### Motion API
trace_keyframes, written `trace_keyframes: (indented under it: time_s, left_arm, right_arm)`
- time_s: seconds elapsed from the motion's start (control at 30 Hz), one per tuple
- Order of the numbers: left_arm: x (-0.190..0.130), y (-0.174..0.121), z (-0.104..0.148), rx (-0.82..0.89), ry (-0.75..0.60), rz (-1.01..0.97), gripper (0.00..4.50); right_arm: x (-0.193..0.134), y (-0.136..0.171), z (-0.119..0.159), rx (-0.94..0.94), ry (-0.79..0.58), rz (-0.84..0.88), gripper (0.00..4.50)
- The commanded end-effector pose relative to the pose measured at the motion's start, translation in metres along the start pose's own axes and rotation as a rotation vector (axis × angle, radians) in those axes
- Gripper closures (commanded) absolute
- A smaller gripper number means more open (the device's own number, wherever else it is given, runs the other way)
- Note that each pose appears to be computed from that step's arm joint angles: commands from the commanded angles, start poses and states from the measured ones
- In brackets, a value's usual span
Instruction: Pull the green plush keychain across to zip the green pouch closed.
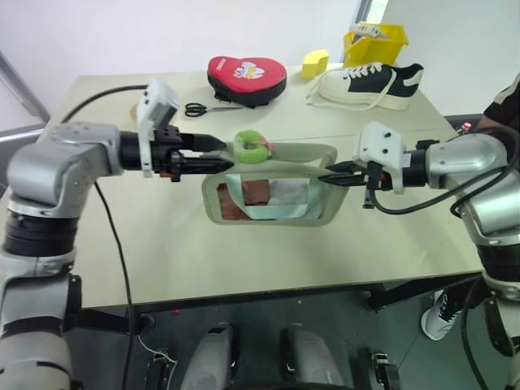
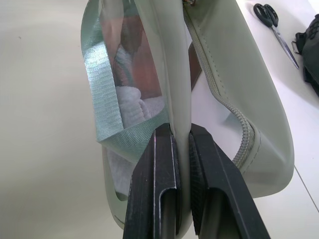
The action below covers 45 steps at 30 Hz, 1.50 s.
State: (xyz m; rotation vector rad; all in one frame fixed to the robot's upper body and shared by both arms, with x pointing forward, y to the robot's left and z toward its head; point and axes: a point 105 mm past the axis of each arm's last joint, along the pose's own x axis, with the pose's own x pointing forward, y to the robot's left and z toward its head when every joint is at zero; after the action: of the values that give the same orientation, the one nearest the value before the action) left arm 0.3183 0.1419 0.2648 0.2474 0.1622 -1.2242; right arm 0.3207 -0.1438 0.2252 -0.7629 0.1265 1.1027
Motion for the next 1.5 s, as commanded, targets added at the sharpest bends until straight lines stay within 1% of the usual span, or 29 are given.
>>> trace_keyframes:
  time_s: [0.03, 0.1, 0.17, 0.2, 0.3, 0.43, 0.47, 0.53, 0.63, 0.67, 0.73, 0.87, 0.93, 0.97, 1.07, 1.17, 1.2, 1.3, 1.4, 1.5]
  left_arm:
    - [-0.023, 0.004, 0.009, 0.070, 0.033, 0.037, 1.61]
    - [-0.026, 0.003, -0.010, 0.075, 0.097, 0.044, 1.61]
    - [-0.018, 0.000, -0.031, 0.086, 0.149, 0.036, 1.61]
    - [-0.016, -0.001, -0.037, 0.090, 0.158, 0.033, 1.61]
    - [-0.002, -0.003, -0.048, 0.076, 0.143, 0.031, 1.61]
    - [0.007, -0.001, -0.047, 0.075, 0.108, 0.064, 1.61]
    - [0.007, 0.001, -0.044, 0.062, 0.089, 0.071, 1.84]
    - [0.006, 0.001, -0.041, 0.045, 0.073, 0.067, 2.51]
    - [0.005, -0.003, -0.039, 0.032, 0.068, 0.049, 4.06]
    - [0.004, -0.004, -0.040, 0.036, 0.075, 0.039, 4.47]
    - [0.004, -0.006, -0.041, 0.037, 0.082, 0.029, 4.47]
    - [0.005, -0.001, -0.046, 0.039, 0.099, 0.061, 4.47]
    - [0.006, -0.001, -0.046, 0.040, 0.095, 0.065, 4.50]
    - [0.006, -0.001, -0.046, 0.041, 0.094, 0.068, 4.50]
    - [0.006, 0.000, -0.046, 0.041, 0.092, 0.077, 4.50]
    - [0.006, -0.001, -0.047, 0.039, 0.089, 0.080, 4.50]
    - [0.005, -0.001, -0.047, 0.038, 0.089, 0.080, 4.50]
    - [0.005, -0.002, -0.047, 0.038, 0.087, 0.081, 4.50]
    - [0.006, -0.002, -0.046, 0.039, 0.086, 0.079, 4.50]
    - [0.006, -0.003, -0.045, 0.041, 0.087, 0.073, 4.50]
  right_arm:
    - [0.000, -0.002, 0.011, -0.042, -0.031, -0.009, 4.50]
    - [0.001, -0.003, 0.012, -0.044, -0.035, -0.009, 4.50]
    - [0.001, -0.003, 0.012, -0.045, -0.037, -0.009, 4.50]
    - [0.001, -0.003, 0.013, -0.045, -0.037, -0.009, 4.50]
    - [0.001, -0.003, 0.012, -0.043, -0.036, -0.009, 4.50]
    - [0.000, -0.003, 0.011, -0.039, -0.031, -0.009, 4.50]
    - [0.000, -0.003, 0.011, -0.038, -0.030, -0.009, 4.50]
    - [0.000, -0.003, 0.011, -0.036, -0.029, -0.010, 4.50]
    - [0.000, -0.004, 0.011, -0.035, -0.029, -0.011, 4.50]
    - [0.000, -0.004, 0.011, -0.034, -0.030, -0.012, 4.50]
    - [0.001, -0.005, 0.011, -0.034, -0.030, -0.014, 4.50]
    - [0.001, -0.007, 0.011, -0.033, -0.028, -0.027, 4.50]
    - [-0.005, -0.005, 0.009, -0.008, -0.016, 0.005, 3.67]
    - [-0.007, -0.004, 0.009, -0.004, -0.012, 0.016, 3.34]
    - [-0.015, -0.009, 0.010, -0.015, -0.001, 0.002, 1.86]
    - [-0.032, -0.025, 0.028, -0.026, -0.020, -0.023, 0.20]
    - [-0.035, -0.027, 0.034, -0.032, -0.031, -0.019, 0.05]
    - [-0.030, -0.029, 0.060, -0.013, -0.133, 0.001, 0.05]
    - [-0.007, -0.031, 0.082, 0.032, -0.251, -0.001, 0.05]
    - [0.020, -0.029, 0.083, 0.025, -0.250, -0.007, 0.05]
